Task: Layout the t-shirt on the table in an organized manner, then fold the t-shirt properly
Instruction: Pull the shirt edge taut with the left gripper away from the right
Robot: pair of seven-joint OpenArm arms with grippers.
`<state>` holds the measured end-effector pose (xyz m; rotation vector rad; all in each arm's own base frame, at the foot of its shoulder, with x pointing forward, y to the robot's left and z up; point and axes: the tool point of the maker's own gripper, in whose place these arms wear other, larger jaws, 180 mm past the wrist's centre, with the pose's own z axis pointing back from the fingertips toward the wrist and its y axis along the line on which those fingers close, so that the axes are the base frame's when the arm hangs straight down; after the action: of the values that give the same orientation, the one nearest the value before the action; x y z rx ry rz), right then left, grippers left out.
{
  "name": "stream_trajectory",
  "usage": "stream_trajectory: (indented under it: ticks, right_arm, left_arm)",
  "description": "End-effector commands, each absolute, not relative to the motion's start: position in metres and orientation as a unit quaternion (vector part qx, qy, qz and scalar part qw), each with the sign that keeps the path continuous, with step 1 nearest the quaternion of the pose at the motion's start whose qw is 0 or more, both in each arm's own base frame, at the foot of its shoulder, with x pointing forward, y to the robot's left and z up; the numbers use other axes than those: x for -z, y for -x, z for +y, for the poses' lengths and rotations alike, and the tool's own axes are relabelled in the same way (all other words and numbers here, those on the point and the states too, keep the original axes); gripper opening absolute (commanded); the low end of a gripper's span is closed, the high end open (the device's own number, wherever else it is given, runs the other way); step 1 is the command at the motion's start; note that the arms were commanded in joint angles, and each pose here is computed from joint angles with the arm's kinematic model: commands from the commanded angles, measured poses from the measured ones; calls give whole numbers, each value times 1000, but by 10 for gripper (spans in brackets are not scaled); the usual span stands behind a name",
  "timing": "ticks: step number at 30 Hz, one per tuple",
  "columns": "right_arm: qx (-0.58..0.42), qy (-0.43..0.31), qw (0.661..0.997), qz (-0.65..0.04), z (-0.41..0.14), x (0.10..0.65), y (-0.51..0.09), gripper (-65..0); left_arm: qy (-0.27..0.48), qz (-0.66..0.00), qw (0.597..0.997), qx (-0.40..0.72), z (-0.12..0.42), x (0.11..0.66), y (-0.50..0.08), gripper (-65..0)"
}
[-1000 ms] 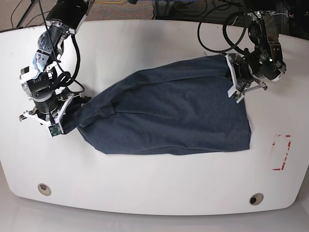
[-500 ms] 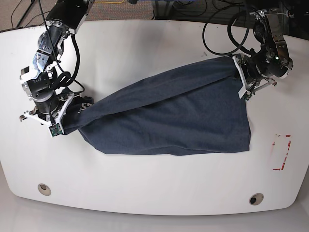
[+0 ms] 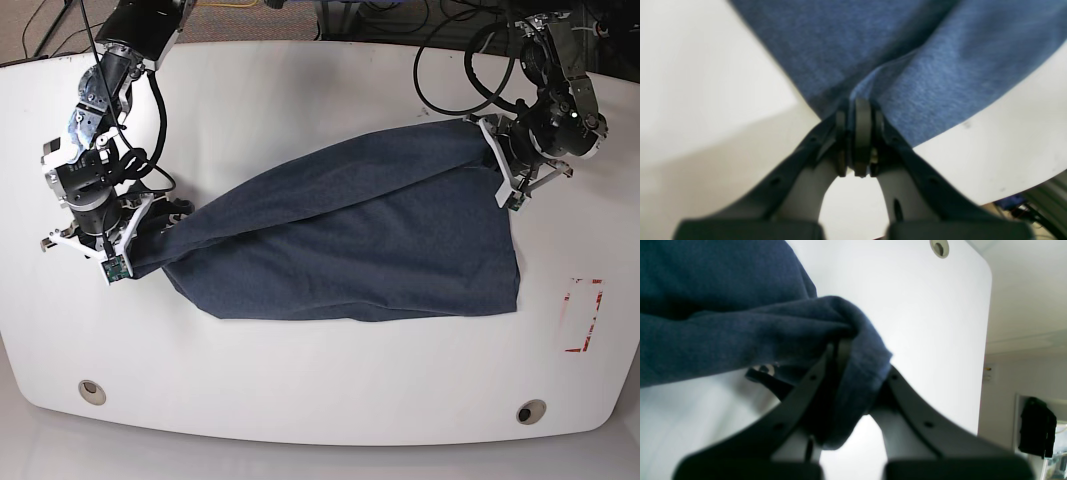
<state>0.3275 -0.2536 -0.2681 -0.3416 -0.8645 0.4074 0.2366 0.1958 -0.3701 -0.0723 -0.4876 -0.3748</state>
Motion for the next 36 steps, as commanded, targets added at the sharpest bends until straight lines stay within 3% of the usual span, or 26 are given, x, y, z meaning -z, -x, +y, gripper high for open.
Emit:
stream_trajectory:
  ticks: [1,29,36]
  right_arm:
    - [-194,174,861,-437,-256,251,-334,-650]
    - [-189,167,863,-437,-251,254,-334,-650]
    - [-188,170,859,-445,-251,248,-339,-650]
  left_arm:
    - [22,-255,950,181,205,360,-243,-649]
    - [5,-273,951,142,225,350,-244,-650]
    - [-5,-310,940,143,227,329,-271,-650]
